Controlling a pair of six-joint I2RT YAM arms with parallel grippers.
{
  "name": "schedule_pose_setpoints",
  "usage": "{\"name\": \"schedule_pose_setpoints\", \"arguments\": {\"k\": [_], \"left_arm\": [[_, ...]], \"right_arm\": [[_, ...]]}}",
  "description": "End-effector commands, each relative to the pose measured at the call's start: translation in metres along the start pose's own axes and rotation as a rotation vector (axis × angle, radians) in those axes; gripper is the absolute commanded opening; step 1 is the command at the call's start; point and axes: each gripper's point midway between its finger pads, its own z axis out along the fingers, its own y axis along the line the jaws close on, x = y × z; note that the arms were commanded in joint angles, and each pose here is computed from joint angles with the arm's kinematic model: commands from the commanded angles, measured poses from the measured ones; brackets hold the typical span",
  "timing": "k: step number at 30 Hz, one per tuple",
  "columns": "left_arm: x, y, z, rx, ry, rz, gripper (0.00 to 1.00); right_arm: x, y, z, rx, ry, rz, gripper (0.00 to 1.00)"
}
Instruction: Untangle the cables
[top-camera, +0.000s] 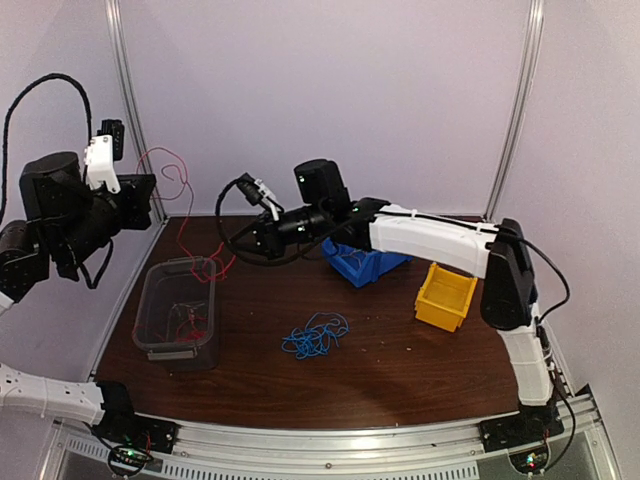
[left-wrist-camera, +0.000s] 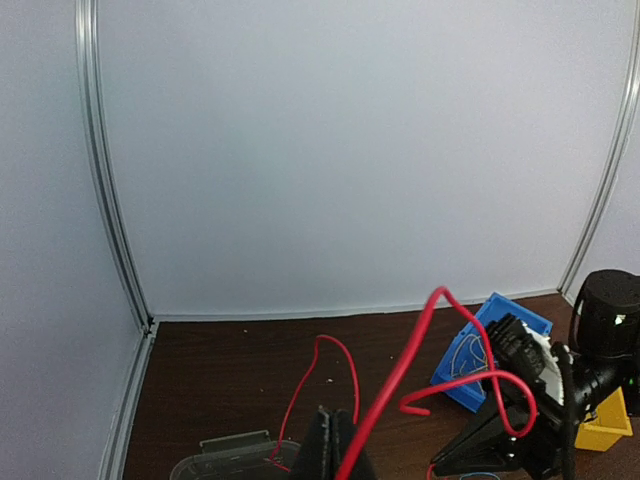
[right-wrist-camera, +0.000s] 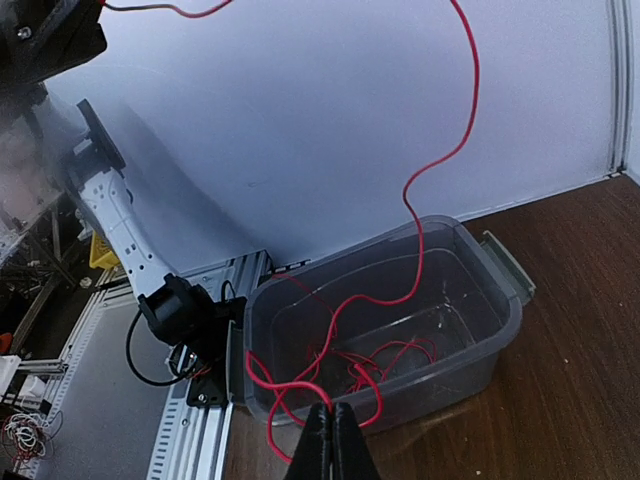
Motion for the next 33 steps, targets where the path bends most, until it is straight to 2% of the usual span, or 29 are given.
{"name": "schedule_pose_setpoints", "arguments": {"k": [1, 3, 4, 5, 6, 8, 11, 15, 19, 21, 26, 28, 29, 31, 32, 33], "left_arm": [[0.040, 0.016, -0.001, -0.065, 0.111, -0.001, 0.00], [0.047, 0.021, -0.004, -0.076, 0.120, -0.016, 0.00], [0.051, 0.026, -0.006, -0.089, 0.122, -0.023, 0.00], [0.056, 0.028, -0.007, -0.099, 0.128, -0.027, 0.00], [0.061, 0.031, -0.007, -0.108, 0.137, -0.027, 0.00], [0.074, 0.034, -0.008, -0.119, 0.159, -0.029, 0.00], [0.101, 0.036, -0.005, -0.142, 0.212, -0.032, 0.00], [0.139, 0.045, -0.003, -0.195, 0.261, -0.061, 0.00], [0.165, 0.050, -0.004, -0.222, 0.300, -0.092, 0.00], [0.190, 0.056, -0.005, -0.267, 0.369, -0.112, 0.00], [0.273, 0.062, -0.002, -0.325, 0.628, -0.155, 0.00], [0.292, 0.065, 0.002, -0.343, 0.678, -0.166, 0.00], [0.295, 0.065, 0.004, -0.339, 0.683, -0.178, 0.02], [0.292, 0.063, 0.009, -0.332, 0.664, -0.195, 0.46], [0.285, 0.063, 0.011, -0.332, 0.644, -0.203, 0.59], [0.276, 0.061, 0.013, -0.327, 0.623, -0.205, 0.66]], "right_arm": [[-0.012, 0.006, 0.059, -0.094, -0.068, 0.078, 0.00], [-0.004, 0.007, 0.078, -0.083, -0.078, 0.054, 0.00], [-0.001, 0.009, 0.085, -0.082, -0.075, 0.034, 0.08], [0.006, 0.011, 0.091, -0.086, -0.055, 0.033, 0.25], [0.010, 0.009, 0.092, -0.082, -0.043, 0.041, 0.34], [0.013, 0.000, 0.084, -0.062, -0.021, 0.064, 0.43], [0.008, -0.015, 0.056, -0.020, -0.012, 0.082, 0.51], [0.012, -0.012, 0.023, 0.003, 0.032, 0.039, 0.54], [0.037, 0.003, -0.005, -0.019, 0.105, 0.036, 0.54], [0.040, 0.009, -0.028, -0.004, 0.113, 0.008, 0.54], [0.073, -0.013, -0.078, 0.125, 0.212, -0.044, 0.54], [0.088, -0.023, -0.094, 0.166, 0.254, -0.039, 0.53], [0.096, -0.027, -0.102, 0.183, 0.272, -0.031, 0.53], [0.110, -0.034, -0.115, 0.218, 0.306, -0.028, 0.54], [0.117, -0.038, -0.120, 0.236, 0.324, -0.032, 0.54], [0.123, -0.040, -0.126, 0.255, 0.342, -0.038, 0.55]]}}
